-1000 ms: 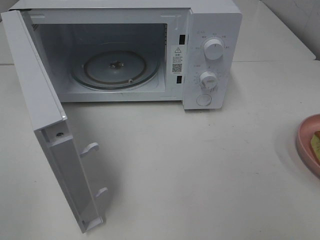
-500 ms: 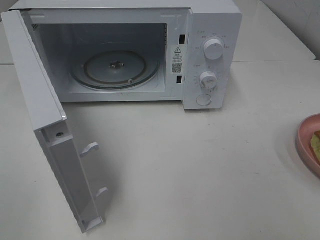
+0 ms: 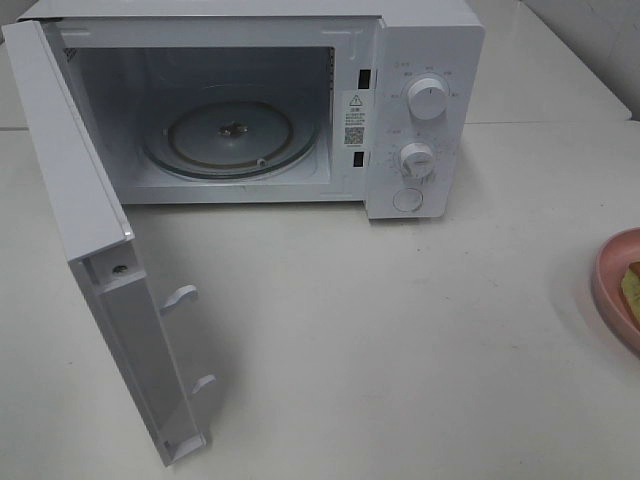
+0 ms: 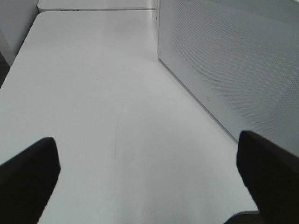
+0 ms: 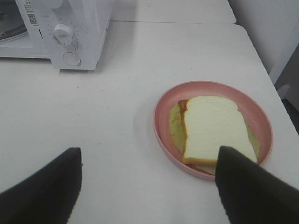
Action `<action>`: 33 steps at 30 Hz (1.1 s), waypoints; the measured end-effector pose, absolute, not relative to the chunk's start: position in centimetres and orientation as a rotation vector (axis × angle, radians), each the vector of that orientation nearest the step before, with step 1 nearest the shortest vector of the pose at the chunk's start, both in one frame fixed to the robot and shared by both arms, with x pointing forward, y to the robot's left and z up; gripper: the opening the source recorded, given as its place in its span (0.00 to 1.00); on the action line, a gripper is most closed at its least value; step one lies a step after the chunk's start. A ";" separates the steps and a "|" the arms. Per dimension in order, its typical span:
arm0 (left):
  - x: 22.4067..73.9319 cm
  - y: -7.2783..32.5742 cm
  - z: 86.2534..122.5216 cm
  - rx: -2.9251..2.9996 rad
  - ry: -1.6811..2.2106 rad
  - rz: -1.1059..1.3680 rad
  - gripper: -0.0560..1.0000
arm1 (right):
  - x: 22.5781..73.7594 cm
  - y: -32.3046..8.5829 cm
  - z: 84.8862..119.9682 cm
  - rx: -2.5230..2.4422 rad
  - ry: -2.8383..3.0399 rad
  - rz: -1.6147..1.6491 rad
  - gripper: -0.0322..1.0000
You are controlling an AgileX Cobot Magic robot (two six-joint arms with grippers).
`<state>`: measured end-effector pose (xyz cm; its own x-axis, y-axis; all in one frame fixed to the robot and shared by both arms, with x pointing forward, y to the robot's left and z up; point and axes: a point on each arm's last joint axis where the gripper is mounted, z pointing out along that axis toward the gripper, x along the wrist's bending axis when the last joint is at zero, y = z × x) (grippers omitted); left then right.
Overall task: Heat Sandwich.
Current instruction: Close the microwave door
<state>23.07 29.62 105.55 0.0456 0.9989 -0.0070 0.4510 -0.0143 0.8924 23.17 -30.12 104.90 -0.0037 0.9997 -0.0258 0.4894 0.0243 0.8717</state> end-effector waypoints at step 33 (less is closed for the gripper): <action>26.0 29.6 107.5 1.588 1.538 0.883 0.92 | 23.2 -30.1 104.9 1.555 1.584 0.900 0.77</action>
